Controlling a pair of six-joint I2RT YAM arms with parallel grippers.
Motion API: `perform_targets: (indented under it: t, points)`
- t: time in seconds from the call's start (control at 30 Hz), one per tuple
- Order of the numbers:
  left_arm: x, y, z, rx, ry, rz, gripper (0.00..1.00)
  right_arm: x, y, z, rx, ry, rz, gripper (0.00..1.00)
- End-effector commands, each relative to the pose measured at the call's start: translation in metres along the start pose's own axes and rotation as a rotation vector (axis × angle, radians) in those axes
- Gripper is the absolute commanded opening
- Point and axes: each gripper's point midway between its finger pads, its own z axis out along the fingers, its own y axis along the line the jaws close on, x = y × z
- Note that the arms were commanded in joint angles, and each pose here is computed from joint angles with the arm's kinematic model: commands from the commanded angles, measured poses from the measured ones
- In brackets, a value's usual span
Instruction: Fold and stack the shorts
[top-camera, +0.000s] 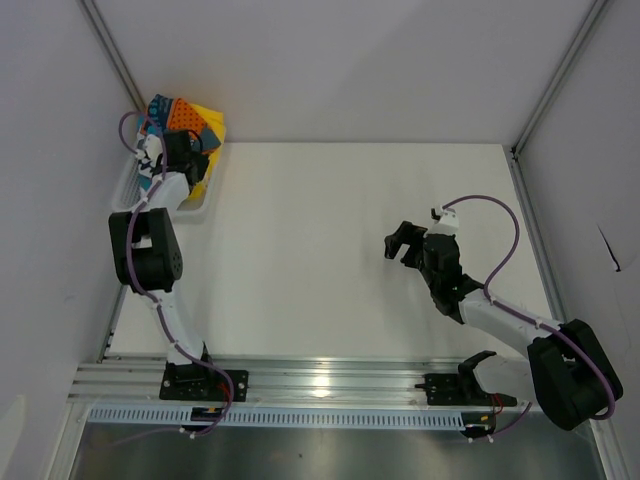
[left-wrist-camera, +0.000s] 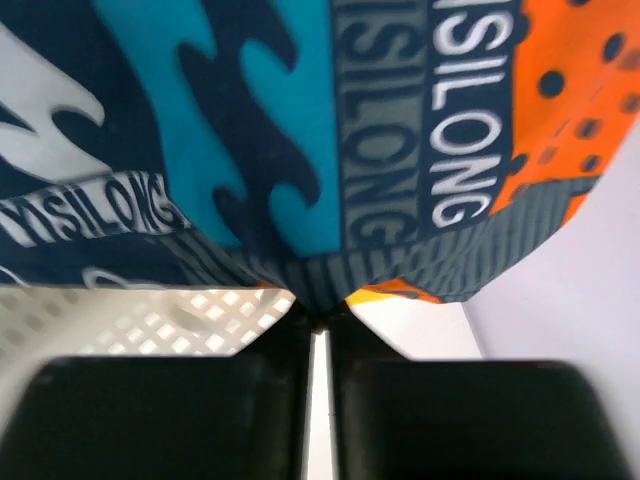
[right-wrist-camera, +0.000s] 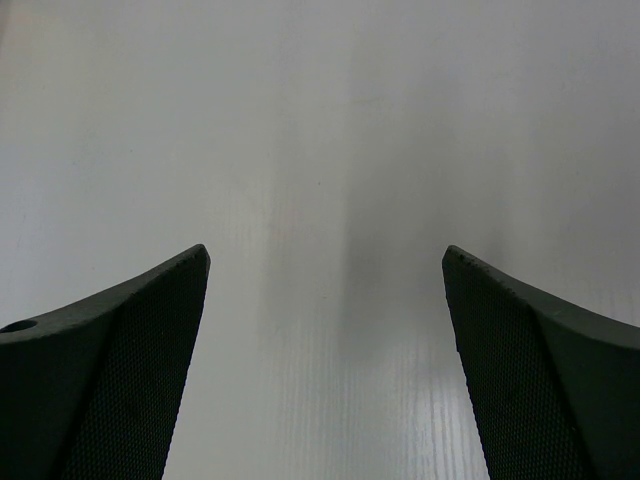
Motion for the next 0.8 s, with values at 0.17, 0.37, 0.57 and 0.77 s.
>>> perform_targets:
  t: [0.17,0.37,0.57,0.77]
  points:
    - [-0.074,-0.048,-0.073,0.108,-0.279,0.007,0.00,-0.023,0.015,0.002,-0.040,-0.059,0.002,0.99]
    - [-0.095,-0.061,-0.125,0.137,-0.345,0.034,0.00,-0.019,0.016,0.005,-0.044,-0.041,0.003,1.00]
    - [-0.110,-0.110,-0.209,0.283,-0.441,0.104,0.00,-0.019,0.018,0.005,-0.048,-0.039,-0.003,1.00]
    - [-0.095,-0.190,-0.327,0.647,-0.475,0.196,0.00,-0.021,0.018,0.004,-0.049,-0.044,-0.006,1.00]
